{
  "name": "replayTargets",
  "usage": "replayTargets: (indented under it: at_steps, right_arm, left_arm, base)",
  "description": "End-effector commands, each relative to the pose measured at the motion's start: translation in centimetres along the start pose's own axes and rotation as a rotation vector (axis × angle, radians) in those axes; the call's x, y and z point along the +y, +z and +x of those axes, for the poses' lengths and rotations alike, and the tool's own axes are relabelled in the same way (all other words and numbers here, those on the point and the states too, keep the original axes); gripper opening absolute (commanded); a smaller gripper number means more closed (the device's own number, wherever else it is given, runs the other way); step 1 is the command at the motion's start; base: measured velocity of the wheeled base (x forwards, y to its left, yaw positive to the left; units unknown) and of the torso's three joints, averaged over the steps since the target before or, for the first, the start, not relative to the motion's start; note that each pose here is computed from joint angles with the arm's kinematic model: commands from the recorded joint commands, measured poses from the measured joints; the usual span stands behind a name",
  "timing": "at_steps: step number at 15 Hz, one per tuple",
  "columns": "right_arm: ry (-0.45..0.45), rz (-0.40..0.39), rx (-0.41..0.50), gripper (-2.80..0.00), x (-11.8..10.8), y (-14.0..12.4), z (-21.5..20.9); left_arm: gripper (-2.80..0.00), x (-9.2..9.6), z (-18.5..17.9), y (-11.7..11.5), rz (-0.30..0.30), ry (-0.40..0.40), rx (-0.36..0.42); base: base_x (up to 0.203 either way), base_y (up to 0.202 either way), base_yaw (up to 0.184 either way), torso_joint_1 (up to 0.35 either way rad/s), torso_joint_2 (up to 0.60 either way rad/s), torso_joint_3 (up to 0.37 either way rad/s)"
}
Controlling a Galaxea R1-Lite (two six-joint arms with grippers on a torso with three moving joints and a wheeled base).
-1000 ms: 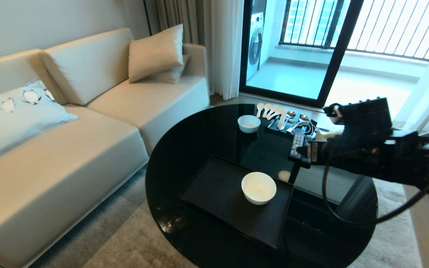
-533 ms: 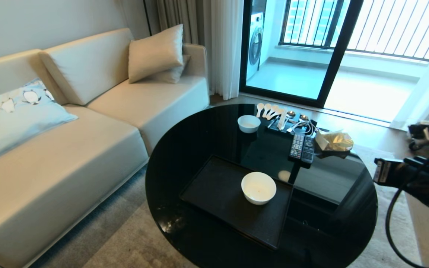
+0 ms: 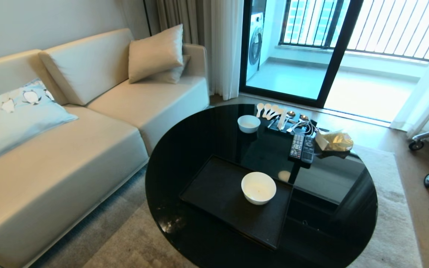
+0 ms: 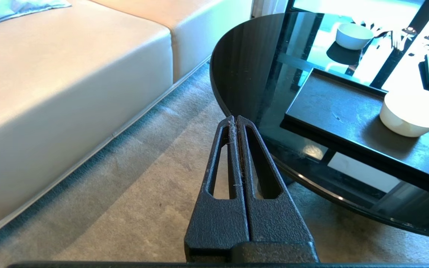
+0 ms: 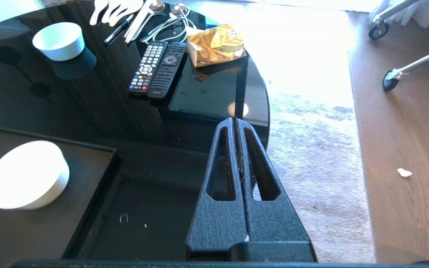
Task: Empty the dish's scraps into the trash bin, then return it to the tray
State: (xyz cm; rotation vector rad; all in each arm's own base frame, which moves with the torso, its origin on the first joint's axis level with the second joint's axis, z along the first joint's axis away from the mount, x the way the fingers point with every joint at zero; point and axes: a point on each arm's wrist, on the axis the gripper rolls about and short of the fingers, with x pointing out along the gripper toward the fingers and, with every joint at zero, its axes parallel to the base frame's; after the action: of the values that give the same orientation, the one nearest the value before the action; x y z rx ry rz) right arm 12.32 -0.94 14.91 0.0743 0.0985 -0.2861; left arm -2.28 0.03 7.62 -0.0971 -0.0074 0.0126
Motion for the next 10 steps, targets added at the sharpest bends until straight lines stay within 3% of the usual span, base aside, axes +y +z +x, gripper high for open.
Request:
replayTargets:
  at_steps: [1, 5, 8, 9, 10]
  right_arm:
    - [0.002, 0.012, -0.091, -2.80, -1.0, -0.5, -3.4]
    - [0.041, -0.017, -0.134, -2.80, -2.3, -2.3, -8.3]
    - [0.162, -0.076, -0.195, -2.80, -3.3, -5.3, -12.3]
    - [0.207, -0.103, -0.192, -2.80, -3.5, -6.4, -13.0]
    - [0.268, -0.146, -0.130, -2.80, -3.6, -7.8, -13.3]
  left_arm:
    - [-2.80, 0.0, 0.0, 0.0, -0.001, 0.001, -0.001]
    - [-2.80, 0.0, 0.0, 0.0, -0.001, 0.001, -0.001]
    - [-2.80, 0.0, 0.0, 0.0, -0.001, 0.001, -0.001]
    - [-2.80, 0.0, 0.0, 0.0, -0.001, 0.001, -0.001]
    - [-2.80, 0.0, 0.0, 0.0, -0.001, 0.001, -0.001]
  base:
    - [0.000, 0.000, 0.000, 0.000, 0.00, 0.000]
    - [0.000, 0.000, 0.000, 0.000, 0.00, 0.000]
    - [0.000, 0.000, 0.000, 0.000, 0.00, 0.000]
    - [0.000, 0.000, 0.000, 0.000, 0.00, 0.000]
    - [0.000, 0.000, 0.000, 0.000, 0.00, 0.000]
